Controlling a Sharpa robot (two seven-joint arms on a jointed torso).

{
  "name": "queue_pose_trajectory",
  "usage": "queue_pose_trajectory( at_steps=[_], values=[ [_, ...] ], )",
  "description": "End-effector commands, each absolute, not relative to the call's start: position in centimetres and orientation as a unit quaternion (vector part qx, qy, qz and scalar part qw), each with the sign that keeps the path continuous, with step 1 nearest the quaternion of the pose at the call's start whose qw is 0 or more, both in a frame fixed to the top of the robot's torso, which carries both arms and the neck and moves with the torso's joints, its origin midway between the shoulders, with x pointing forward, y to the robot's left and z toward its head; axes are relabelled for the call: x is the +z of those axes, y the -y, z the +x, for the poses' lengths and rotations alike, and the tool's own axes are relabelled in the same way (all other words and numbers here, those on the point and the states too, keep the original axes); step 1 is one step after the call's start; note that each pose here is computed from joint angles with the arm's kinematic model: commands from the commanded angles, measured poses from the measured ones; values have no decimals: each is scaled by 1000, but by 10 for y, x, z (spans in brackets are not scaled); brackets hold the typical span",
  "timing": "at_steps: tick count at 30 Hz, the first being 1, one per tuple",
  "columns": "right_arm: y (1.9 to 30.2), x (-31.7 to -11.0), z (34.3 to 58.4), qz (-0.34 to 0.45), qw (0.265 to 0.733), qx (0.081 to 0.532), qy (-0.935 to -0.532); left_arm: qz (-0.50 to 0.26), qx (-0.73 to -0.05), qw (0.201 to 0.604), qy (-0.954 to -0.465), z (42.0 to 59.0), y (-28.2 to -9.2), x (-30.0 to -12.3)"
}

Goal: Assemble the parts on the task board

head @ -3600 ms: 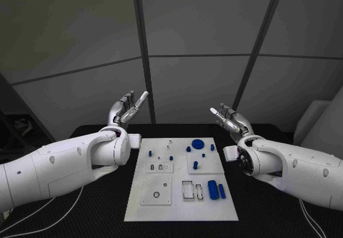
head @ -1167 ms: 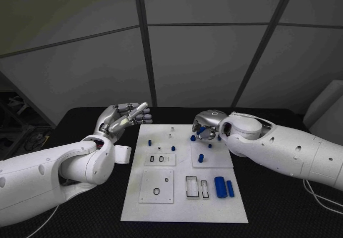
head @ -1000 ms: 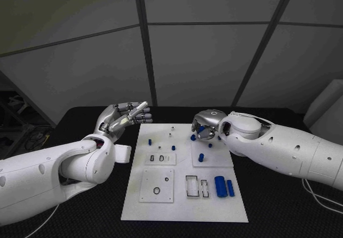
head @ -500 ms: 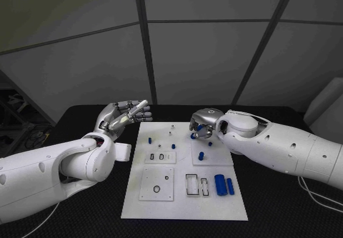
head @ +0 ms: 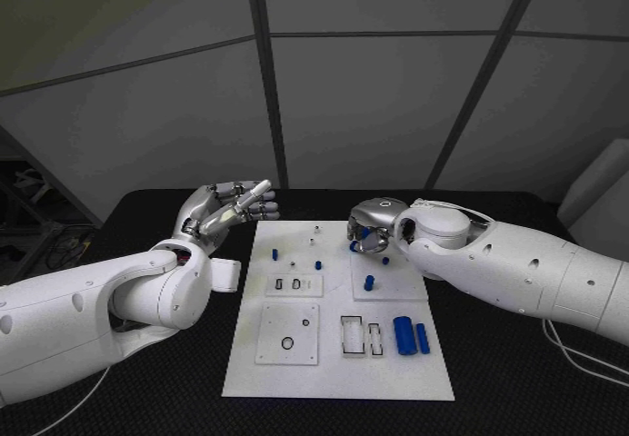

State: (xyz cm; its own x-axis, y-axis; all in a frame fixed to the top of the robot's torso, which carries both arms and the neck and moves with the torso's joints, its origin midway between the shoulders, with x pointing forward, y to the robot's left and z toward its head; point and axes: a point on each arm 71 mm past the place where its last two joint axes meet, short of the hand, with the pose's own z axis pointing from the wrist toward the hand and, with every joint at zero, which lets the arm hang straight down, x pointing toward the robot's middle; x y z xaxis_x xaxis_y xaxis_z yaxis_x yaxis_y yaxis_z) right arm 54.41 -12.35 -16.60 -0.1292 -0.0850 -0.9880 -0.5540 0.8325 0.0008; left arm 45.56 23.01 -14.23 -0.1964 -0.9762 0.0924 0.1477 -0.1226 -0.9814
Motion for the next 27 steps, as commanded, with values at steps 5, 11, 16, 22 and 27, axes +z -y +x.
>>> queue_pose_trajectory(
  at_steps=[5, 11, 16, 22, 27],
  values=[
    [122, -167, 545, -226, 613, 187, -734, -432, -614, 459, -476, 456, -229, -141],
    [122, -168, 546, -226, 612, 187, -734, -432, -614, 459, -476, 456, -229, -141],
    [121, -169, 547, -227, 608, 187, -737, -434, -613, 458, -476, 457, -229, -141],
    [121, -169, 548, -226, 606, 186, -740, -434, -613, 457, -476, 457, -228, -141],
    [121, -170, 548, -226, 605, 186, -740, -436, -613, 456, -476, 457, -228, -142]
  ],
)
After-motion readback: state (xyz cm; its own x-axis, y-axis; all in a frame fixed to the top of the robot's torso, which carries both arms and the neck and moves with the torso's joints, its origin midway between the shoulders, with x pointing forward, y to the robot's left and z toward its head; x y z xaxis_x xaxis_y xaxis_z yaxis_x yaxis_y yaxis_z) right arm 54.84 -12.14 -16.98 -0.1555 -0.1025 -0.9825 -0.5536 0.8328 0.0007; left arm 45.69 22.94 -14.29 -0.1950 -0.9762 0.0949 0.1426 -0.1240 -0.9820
